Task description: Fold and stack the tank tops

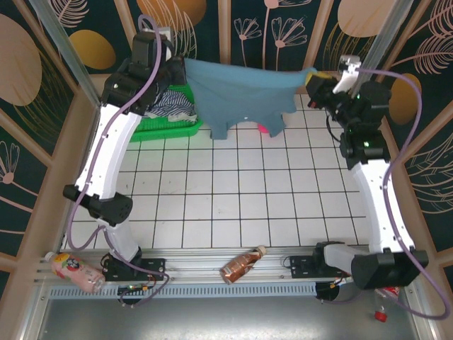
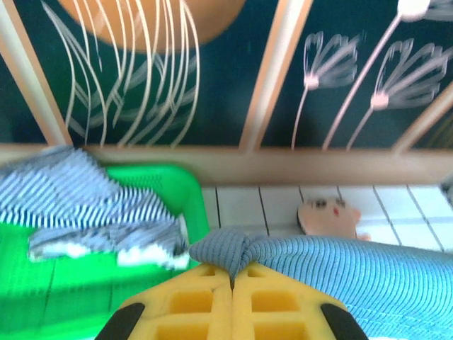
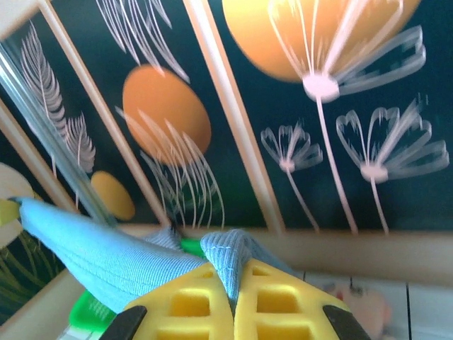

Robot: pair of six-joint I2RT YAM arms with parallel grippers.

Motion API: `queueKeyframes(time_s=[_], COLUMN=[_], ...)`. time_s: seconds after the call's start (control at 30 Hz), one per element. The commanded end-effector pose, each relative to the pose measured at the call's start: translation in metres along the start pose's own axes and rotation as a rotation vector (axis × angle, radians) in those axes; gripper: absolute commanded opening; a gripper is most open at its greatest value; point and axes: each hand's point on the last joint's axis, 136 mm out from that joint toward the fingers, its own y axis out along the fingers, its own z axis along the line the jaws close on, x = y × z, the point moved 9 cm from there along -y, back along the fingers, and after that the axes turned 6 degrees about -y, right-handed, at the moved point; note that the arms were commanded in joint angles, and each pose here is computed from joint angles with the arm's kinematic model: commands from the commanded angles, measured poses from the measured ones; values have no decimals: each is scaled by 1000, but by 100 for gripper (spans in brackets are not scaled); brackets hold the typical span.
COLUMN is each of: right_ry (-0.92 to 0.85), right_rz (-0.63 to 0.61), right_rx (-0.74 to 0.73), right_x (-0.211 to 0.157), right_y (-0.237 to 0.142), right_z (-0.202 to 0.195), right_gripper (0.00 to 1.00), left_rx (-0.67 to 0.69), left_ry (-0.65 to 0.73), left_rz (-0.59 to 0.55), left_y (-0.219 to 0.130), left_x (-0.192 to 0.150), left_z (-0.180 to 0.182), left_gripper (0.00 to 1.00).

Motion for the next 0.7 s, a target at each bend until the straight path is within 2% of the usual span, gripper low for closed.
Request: queueKeyframes(time_s=[0.0, 0.17, 0.23, 0.3, 0.4, 0.53, 0.67], right_ry=[74, 281, 318, 312, 256, 184, 100], right_rz=[193, 460, 516, 499, 401, 226, 120], right_rx=[-52, -97, -105, -98, -58, 42, 92], right_x=[-40, -121, -140, -138, -112, -73, -46], right_y=[-39, -81, -92, -96, -95, -93, -73], right_z=[6, 12, 15, 18, 26, 42, 48], right_gripper=[0, 0, 0, 0, 0, 0, 0], left_rx=[-7, 44, 55, 55, 60, 119, 138], left_ry=[-29, -168, -208, -227, -211, -162, -120], left_rz=[178, 363, 378, 386, 330, 211, 103], left_y=[-25, -40, -46, -53, -73, -104, -120], left_x=[-45, -153, -176, -185, -167, -122, -86], left_z=[21, 67, 78, 83, 83, 80, 73], left_gripper=[0, 0, 0, 0, 0, 0, 0])
